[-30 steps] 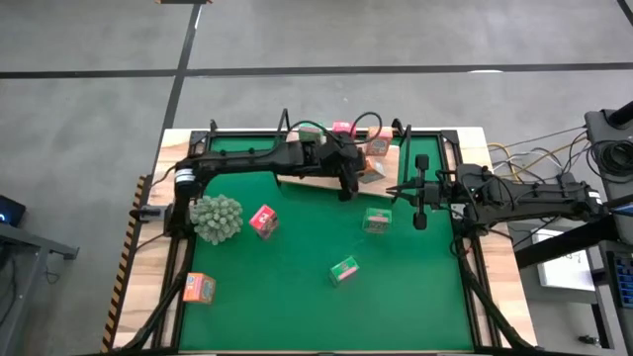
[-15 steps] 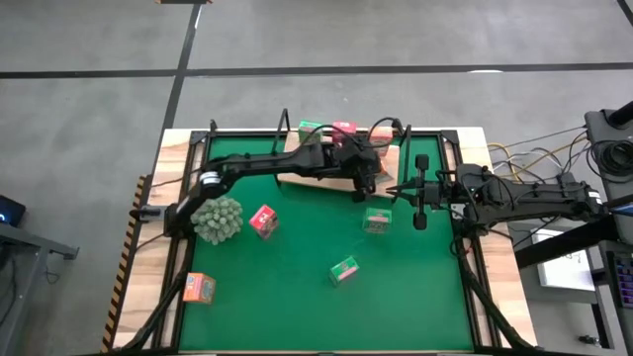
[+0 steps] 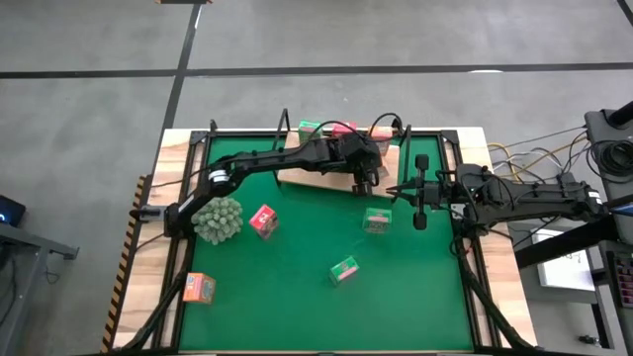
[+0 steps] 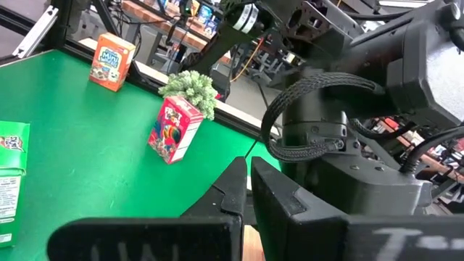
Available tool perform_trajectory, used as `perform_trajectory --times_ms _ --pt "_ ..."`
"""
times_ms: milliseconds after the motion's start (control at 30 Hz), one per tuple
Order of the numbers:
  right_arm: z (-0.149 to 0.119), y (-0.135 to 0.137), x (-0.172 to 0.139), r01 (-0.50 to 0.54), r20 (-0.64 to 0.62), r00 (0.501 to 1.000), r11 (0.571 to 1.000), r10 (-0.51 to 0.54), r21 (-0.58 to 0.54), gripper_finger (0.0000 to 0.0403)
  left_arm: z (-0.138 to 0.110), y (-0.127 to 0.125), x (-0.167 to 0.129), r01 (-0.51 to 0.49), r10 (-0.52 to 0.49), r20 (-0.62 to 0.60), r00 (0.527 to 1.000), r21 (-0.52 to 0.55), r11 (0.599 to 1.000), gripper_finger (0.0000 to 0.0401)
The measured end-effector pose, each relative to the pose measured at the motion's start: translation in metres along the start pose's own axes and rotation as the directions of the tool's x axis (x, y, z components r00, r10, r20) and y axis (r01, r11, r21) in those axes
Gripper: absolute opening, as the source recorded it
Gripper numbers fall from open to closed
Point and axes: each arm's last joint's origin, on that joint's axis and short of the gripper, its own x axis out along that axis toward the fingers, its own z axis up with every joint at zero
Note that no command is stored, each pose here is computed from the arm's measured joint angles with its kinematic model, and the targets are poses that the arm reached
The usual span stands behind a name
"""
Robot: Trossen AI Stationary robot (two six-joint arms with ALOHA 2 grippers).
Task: Stack cereal on shelf
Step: Put the top orange cereal box on the shelf aligned with the other orange cereal box
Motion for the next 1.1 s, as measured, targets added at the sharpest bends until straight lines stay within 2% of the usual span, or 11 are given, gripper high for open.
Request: perform_trajectory --times_ms 167,633,900,1100 --pt "0.000 0.000 0.000 0.000 0.000 1.000 1.000 0.000 0.000 0.0013 0.001 0.000 0.000 -0.001 0.000 0.010 1.000 0.020 1.000 0.0164" --pt "0.000 0.000 0.000 0.000 0.000 1.000 1.000 0.000 0.000 0.0013 0.002 0.005 -0.004 -0.003 0.003 -0.002 1.000 0.019 1.000 0.0224" --pt "0.000 0.000 0.000 0.003 0.003 1.000 1.000 -0.003 0.012 0.0013 0.016 0.007 -0.044 0.019 -0.017 -0.030 0.999 0.087 0.996 0.0227" --pt "0.003 -0.002 0.000 0.013 0.004 1.000 0.998 -0.014 0.064 0.0013 0.025 0.012 -0.095 0.023 -0.022 -0.007 1.000 0.075 0.997 0.0227"
